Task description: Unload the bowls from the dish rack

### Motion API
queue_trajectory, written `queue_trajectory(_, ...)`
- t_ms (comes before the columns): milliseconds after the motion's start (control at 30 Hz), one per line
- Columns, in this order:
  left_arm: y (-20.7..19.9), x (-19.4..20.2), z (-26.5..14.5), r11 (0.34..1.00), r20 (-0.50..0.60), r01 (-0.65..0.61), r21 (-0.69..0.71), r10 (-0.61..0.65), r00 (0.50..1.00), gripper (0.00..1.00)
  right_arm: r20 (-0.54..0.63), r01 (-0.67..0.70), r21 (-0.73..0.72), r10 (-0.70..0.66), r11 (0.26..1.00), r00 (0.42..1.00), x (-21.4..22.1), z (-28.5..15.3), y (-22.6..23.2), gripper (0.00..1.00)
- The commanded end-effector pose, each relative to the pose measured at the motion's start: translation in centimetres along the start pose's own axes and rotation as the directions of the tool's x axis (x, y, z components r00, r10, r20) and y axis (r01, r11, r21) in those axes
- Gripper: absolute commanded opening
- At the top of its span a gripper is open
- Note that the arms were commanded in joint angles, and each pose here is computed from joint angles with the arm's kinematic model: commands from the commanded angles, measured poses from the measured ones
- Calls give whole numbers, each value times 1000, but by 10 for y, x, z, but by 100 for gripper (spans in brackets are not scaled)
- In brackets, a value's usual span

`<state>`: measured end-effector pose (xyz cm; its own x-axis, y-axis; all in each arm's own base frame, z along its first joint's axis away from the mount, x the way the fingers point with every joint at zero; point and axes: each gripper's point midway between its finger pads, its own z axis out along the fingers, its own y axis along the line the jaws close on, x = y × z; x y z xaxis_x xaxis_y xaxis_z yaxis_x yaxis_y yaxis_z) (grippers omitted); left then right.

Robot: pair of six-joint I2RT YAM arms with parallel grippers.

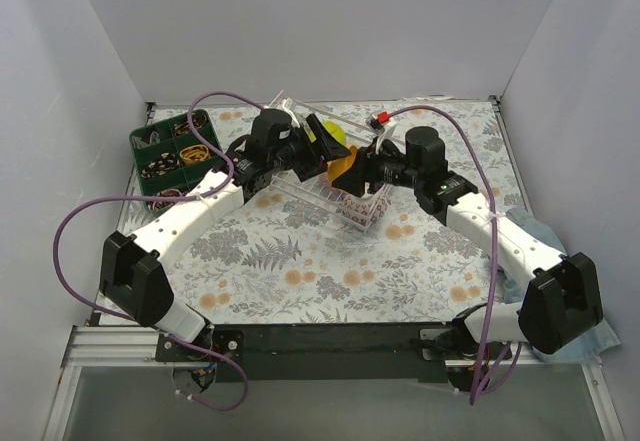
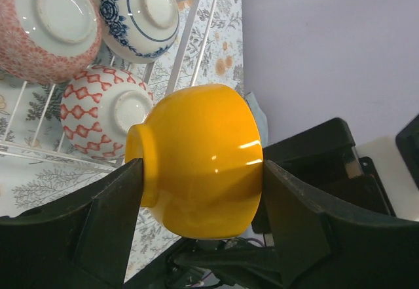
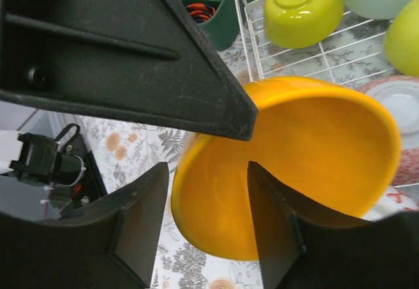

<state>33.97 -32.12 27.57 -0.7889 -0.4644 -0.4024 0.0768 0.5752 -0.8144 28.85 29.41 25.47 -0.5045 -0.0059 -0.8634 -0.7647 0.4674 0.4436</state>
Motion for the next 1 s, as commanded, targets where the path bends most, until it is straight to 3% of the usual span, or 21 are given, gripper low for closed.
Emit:
queue_trajectory(0,-36,-4,-22,989,17,38,140,-41,999,0,76,93,-64,-88,994,993,-32,0,22,44)
queue_trajectory(67,-32,-3,-22,990,20,37,133,-40,999,1,68,92,-55,-89,994,994,-30,-4,22,29)
queue_trajectory(100,-30,-3,-23,991,24,31,129,-34,999,2,67,96,-48,-92,994,994,-29,-5,22,17)
queue_trajectory(200,-26,-4,-25,993,45,6,119,-12,999,14,47,107,-9,-107,994,993,-26,-12,19,1)
queue_trajectory(333,-23,-8,-30,991,80,-69,111,60,995,44,14,118,69,-119,991,993,-25,-28,15,1)
queue_trajectory(367,-26,-10,-33,989,92,-91,115,81,993,57,-26,115,94,-113,989,993,-18,-33,12,1)
queue_trajectory(500,-26,-23,-44,975,162,-205,86,189,968,84,-116,131,263,-104,956,988,-5,-56,-11,1)
queue_trajectory(600,-18,-37,-54,957,221,-291,5,282,933,98,-194,150,391,-78,908,978,6,-78,-29,1)
queue_trajectory(800,28,-53,-72,897,262,-377,-231,431,863,98,-244,161,646,2,747,970,7,-122,-81,1)
queue_trajectory(967,62,-44,-89,857,232,-395,-332,480,846,98,-243,111,764,124,636,962,12,-155,-133,1)
